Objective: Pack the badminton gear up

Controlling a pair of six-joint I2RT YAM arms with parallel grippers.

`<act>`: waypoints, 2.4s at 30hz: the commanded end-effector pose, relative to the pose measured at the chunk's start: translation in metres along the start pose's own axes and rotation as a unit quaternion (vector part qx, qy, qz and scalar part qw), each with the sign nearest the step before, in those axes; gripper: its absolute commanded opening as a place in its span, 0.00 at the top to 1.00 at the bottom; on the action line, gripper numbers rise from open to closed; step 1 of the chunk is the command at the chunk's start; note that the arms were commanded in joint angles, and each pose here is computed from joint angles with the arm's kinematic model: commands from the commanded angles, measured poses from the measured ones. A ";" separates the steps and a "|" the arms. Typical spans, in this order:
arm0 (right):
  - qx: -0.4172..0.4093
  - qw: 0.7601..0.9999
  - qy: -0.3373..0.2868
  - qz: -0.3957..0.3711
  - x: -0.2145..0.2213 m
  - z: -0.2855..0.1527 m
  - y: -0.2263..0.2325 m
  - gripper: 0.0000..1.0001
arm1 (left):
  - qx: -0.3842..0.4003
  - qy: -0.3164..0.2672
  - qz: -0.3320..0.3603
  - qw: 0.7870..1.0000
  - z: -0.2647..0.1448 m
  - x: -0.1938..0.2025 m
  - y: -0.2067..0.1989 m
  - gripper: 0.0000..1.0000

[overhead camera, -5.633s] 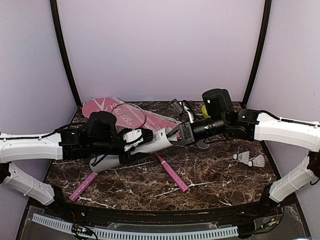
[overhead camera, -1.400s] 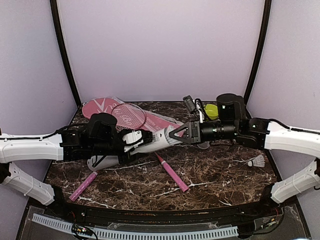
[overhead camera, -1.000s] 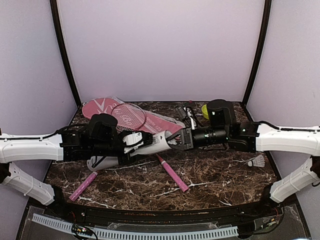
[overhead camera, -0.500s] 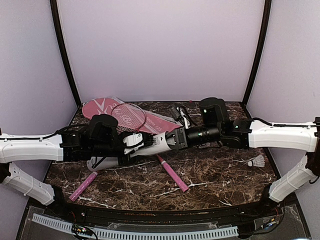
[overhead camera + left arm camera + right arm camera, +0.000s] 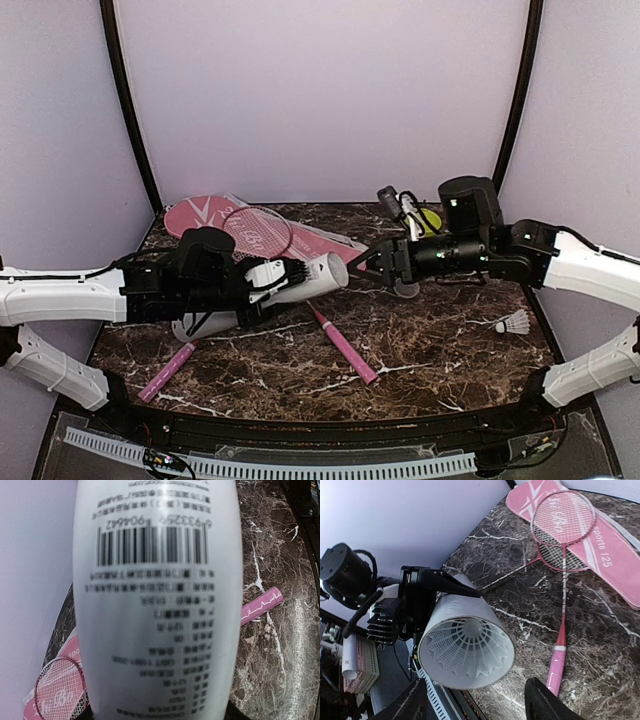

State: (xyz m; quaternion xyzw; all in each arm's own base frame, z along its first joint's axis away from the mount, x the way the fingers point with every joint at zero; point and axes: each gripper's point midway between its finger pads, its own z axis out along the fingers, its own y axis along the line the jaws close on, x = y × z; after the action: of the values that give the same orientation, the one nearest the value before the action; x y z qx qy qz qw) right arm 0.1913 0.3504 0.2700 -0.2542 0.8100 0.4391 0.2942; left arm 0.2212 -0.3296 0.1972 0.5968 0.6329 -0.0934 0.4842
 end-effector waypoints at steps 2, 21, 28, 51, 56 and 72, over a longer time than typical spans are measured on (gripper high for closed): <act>0.109 0.992 -0.055 0.017 -0.013 -0.047 -0.058 0.25 | -0.035 -0.018 -0.003 0.999 -0.003 -0.009 0.016 0.45; 0.465 0.806 -0.143 0.337 0.096 -0.221 -0.309 0.21 | -0.022 -0.023 -0.003 0.999 -0.002 -0.011 0.012 0.45; 0.500 0.756 -0.161 0.391 0.124 -0.254 -0.338 0.22 | -0.014 -0.028 -0.005 1.000 -0.003 -0.013 0.009 0.45; 0.373 0.788 -0.141 0.469 0.155 -0.190 -0.317 0.41 | -0.005 -0.034 -0.006 0.999 -0.004 -0.017 0.007 0.45; 0.385 0.788 -0.130 0.462 0.157 -0.191 -0.315 0.49 | -0.002 -0.034 -0.006 0.999 -0.004 -0.017 0.006 0.45; 0.400 0.779 -0.147 0.461 0.160 -0.198 -0.313 1.00 | -0.001 -0.037 -0.007 0.999 -0.004 -0.019 0.006 0.45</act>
State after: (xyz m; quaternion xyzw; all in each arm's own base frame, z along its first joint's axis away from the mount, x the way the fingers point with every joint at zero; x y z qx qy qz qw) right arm 0.2378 0.0054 0.0649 0.3605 0.8819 0.1944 0.2336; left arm 0.2197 -0.3345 0.1999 0.5970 0.6271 -0.1080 0.4886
